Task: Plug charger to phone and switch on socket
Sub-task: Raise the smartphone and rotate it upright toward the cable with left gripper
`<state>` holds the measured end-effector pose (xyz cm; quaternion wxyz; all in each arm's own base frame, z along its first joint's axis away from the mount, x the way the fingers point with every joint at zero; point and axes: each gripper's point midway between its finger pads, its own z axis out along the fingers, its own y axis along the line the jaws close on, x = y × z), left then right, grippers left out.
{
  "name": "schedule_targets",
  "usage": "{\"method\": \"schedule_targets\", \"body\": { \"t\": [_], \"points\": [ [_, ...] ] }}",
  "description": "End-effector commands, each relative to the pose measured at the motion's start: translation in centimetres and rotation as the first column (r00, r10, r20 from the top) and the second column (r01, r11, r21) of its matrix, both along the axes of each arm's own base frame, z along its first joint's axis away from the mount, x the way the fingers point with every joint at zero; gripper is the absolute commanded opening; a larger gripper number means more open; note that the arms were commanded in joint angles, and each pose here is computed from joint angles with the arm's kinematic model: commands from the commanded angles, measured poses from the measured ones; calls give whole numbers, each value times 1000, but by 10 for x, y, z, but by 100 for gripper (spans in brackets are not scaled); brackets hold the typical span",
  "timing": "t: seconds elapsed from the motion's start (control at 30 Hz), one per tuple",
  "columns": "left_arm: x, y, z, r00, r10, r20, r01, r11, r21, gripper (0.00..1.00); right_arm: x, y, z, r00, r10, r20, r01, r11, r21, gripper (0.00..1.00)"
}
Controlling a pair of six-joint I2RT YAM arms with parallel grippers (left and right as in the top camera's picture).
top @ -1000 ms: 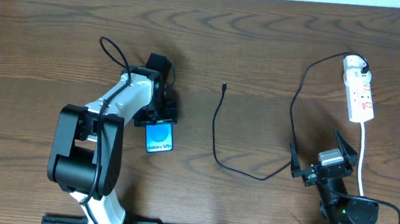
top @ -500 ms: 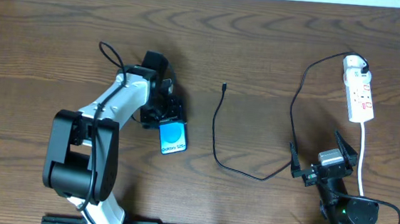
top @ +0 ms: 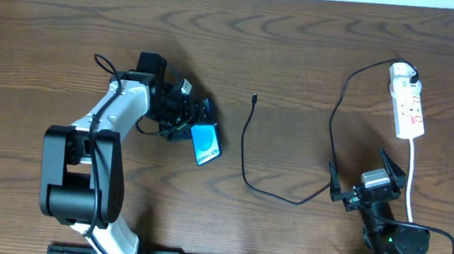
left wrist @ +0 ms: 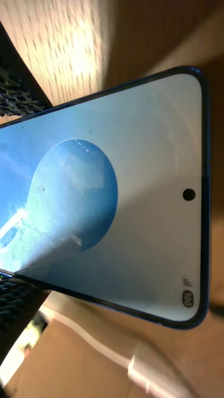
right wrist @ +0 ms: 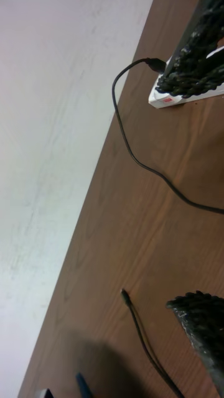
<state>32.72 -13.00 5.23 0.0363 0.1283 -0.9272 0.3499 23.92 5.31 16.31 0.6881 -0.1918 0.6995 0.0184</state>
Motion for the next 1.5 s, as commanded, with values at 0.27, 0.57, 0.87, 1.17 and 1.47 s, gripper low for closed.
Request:
{"method": "schedule_targets", "body": {
  "t": [0.27,0.57,0.87,1.17,1.47],
  "points": [
    [33,-23,64,990,55,133,-9,945,-327,68,-1,3,-1,1000,13,-1,-13,1000,6,99],
    [66,-29,89,973,141,182,-52,905,-423,68,-1,3,-1,1000,13,-1,-13,1000,7,99],
    [80,-36,119,971,178,161,-65,841,-538,68,-1,3,-1,1000,13,-1,-13,1000,6,99],
    [73,-40,127,984,160,81,-84,807,-584,68,-1,3,-1,1000,13,-1,-13,1000,6,99],
    [68,-42,132,987,155,-34,-143,777,-613,68,-1,3,-1,1000,13,-1,-13,1000,6,99]
  ]
}}
